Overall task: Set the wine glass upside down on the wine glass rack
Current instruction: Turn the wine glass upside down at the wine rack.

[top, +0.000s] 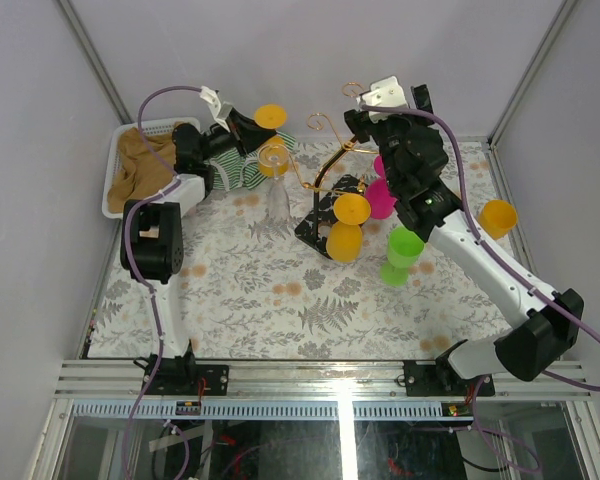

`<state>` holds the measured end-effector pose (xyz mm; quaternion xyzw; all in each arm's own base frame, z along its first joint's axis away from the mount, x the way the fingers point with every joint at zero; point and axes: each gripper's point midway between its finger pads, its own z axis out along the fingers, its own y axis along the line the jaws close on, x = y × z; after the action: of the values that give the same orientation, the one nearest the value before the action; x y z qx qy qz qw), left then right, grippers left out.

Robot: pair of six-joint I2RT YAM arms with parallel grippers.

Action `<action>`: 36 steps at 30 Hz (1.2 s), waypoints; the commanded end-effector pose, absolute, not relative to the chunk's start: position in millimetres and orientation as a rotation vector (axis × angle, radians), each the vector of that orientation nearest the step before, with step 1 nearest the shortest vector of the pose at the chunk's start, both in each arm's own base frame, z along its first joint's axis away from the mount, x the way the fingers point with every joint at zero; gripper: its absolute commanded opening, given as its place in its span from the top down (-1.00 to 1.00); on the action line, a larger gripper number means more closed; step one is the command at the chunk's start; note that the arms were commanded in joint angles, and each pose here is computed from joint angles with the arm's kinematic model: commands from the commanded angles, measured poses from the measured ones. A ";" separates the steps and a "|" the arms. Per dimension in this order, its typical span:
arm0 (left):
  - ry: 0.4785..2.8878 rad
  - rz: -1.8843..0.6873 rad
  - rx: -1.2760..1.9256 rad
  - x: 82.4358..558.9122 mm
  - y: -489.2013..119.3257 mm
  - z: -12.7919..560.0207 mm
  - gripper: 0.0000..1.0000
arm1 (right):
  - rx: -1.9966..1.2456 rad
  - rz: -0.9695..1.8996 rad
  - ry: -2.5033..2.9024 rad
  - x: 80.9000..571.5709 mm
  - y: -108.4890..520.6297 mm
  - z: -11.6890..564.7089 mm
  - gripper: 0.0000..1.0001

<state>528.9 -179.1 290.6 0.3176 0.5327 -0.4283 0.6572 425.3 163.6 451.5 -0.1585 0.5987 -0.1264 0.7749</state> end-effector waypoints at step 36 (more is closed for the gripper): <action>1.061 -1.092 0.967 517.8 -260.5 283.1 1.00 | -0.433 -0.185 1.283 436.7 191.1 461.2 -0.98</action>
<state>528.5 -249.5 265.8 0.3887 0.5033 -0.4745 0.6087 440.1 194.2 423.8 -0.2114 0.6249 -0.0857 0.7466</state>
